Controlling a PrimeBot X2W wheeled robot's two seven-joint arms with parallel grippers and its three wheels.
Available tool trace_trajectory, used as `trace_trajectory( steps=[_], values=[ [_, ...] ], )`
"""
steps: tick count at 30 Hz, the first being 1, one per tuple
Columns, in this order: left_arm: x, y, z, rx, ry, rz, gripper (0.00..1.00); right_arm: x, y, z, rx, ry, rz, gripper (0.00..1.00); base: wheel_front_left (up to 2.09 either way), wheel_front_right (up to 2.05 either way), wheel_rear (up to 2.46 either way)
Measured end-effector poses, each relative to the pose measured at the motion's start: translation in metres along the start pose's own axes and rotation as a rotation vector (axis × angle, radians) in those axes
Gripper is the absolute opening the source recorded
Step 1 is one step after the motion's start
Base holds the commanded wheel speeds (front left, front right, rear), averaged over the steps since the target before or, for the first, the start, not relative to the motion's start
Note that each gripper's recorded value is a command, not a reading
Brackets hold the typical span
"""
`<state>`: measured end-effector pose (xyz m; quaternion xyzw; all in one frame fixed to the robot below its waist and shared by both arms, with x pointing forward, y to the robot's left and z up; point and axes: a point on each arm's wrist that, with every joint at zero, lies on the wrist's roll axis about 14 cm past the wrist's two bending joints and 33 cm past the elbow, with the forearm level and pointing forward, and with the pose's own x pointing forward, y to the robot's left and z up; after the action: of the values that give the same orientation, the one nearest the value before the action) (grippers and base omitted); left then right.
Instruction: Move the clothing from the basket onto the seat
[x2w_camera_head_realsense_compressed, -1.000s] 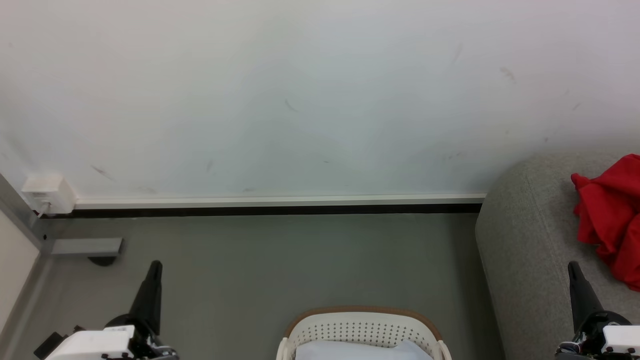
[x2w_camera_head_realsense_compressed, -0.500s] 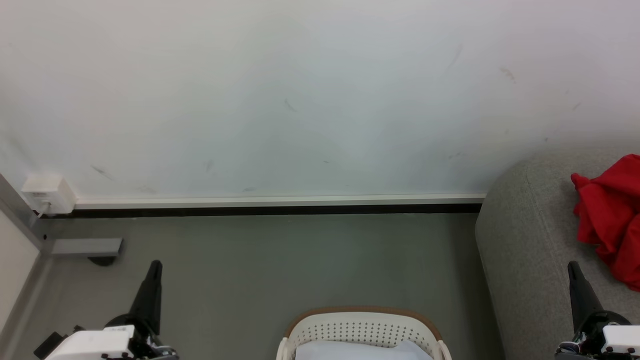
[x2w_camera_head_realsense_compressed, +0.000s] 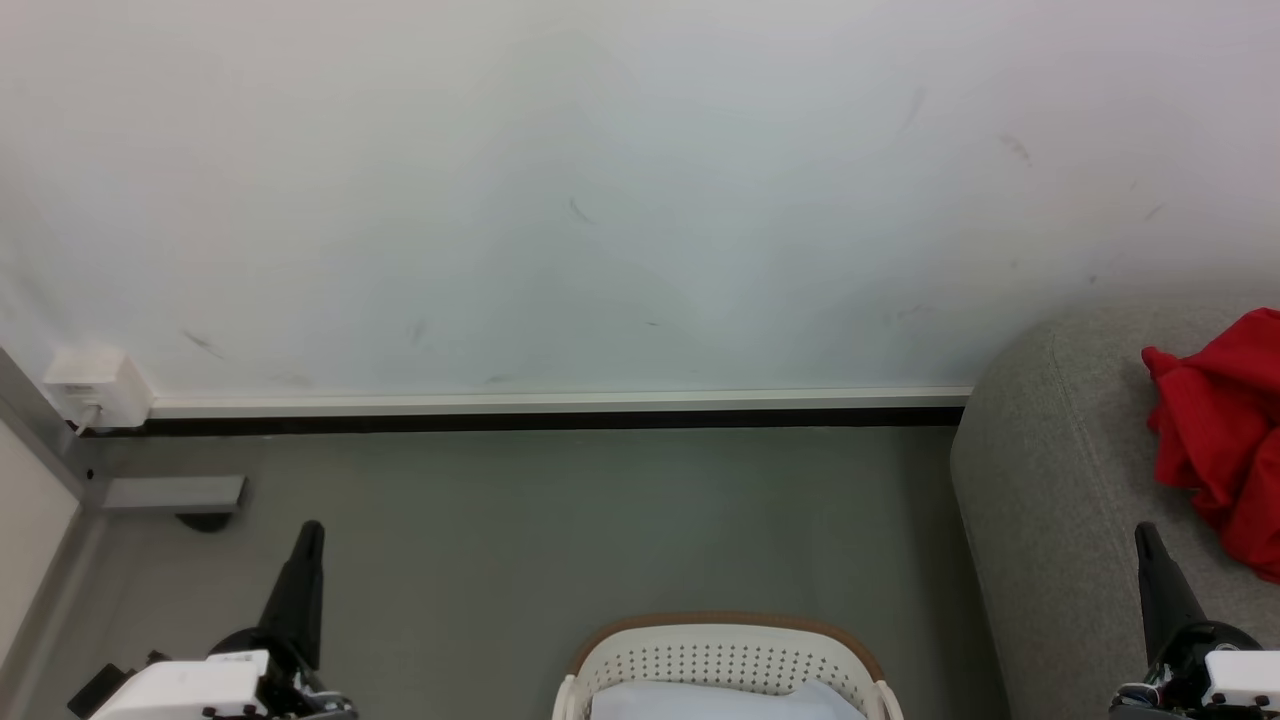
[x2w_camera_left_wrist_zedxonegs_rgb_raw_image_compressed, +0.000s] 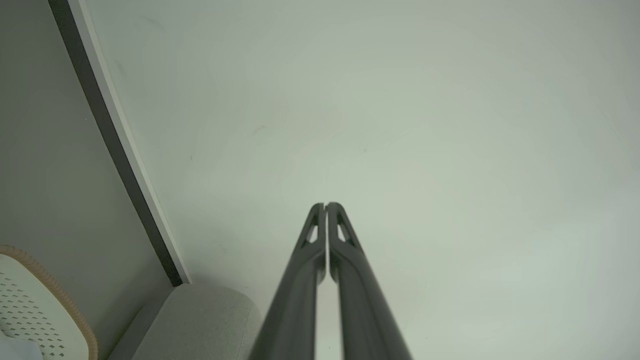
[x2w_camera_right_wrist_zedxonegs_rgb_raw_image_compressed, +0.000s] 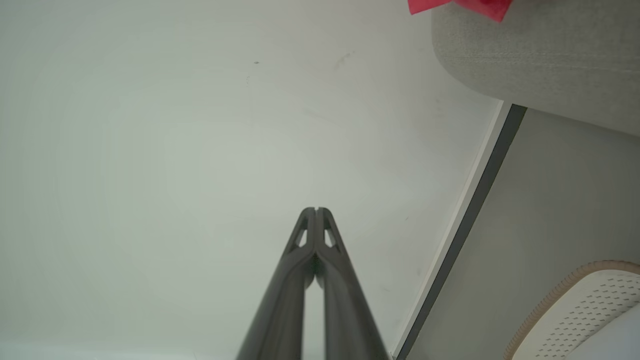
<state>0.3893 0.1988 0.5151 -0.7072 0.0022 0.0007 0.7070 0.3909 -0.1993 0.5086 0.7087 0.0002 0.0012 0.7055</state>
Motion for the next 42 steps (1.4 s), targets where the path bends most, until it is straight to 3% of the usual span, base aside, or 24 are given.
trace_trajectory(
  steps=[42],
  values=[
    [0.0, -0.0001, 0.0, 0.0, 0.0, 0.0, 0.0, 0.0002, 0.0004, 0.0002, -0.002, -0.001, 0.001, 0.0, 0.0, 0.0, 0.0]
  ],
)
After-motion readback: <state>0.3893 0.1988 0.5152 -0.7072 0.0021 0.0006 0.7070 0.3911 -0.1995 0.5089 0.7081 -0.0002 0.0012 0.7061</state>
